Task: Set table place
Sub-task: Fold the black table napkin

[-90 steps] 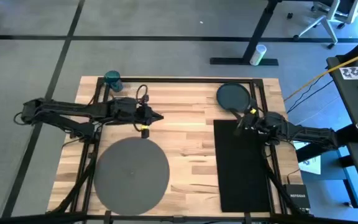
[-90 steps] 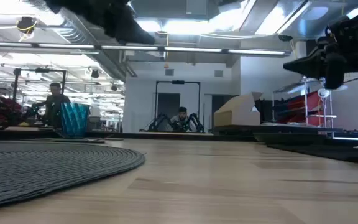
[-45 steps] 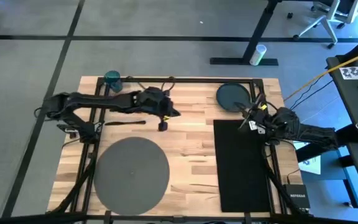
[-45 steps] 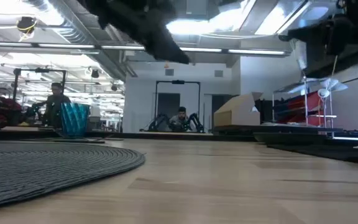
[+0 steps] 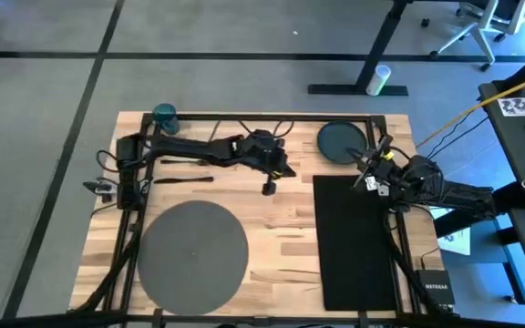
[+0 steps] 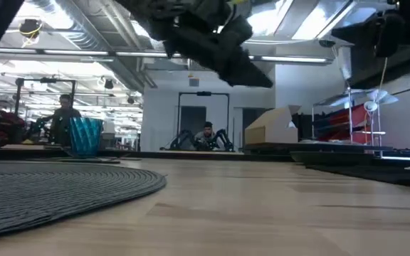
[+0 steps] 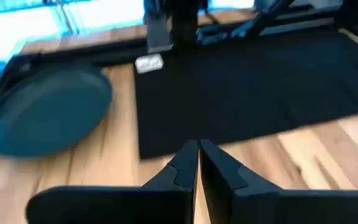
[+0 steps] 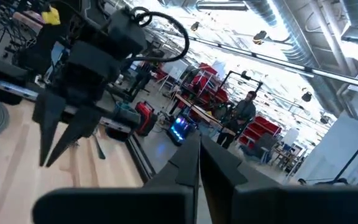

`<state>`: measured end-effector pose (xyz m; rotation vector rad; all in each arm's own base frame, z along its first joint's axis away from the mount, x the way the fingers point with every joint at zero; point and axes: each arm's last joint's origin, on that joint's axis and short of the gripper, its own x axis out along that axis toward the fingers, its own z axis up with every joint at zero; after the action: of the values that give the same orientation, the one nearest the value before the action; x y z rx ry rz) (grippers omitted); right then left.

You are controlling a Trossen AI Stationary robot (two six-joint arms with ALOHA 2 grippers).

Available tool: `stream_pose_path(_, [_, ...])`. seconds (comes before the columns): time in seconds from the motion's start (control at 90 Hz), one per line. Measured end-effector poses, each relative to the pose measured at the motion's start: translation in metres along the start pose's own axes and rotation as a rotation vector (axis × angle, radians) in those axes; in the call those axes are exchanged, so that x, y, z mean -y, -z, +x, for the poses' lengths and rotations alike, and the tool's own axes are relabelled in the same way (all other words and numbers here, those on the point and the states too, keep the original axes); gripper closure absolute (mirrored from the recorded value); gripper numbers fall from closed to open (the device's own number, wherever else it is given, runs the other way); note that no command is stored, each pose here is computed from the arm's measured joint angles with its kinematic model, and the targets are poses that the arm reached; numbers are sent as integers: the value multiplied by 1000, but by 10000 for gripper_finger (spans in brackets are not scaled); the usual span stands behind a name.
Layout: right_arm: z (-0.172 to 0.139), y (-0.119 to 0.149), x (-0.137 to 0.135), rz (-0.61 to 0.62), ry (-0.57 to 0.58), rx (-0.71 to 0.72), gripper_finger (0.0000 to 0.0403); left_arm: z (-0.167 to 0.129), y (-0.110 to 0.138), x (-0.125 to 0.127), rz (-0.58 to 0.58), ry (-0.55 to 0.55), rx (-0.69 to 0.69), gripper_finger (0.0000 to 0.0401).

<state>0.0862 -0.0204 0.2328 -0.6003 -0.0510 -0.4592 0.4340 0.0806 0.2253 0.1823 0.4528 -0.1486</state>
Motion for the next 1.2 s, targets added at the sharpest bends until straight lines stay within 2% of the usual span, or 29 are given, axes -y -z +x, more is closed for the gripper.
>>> stream_pose_path(0.256, [0,1,0,-2,-4,-6,403,37,15,0,37,27,-43,401])
stream_pose_path(0.678, [0,6,-3,-5,-9,-71,403,91,29,0,110,30,4,401])
stream_pose_path(1.2, [0,8,-3,-3,1,-104,403,136,51,-12,243,16,4,401])
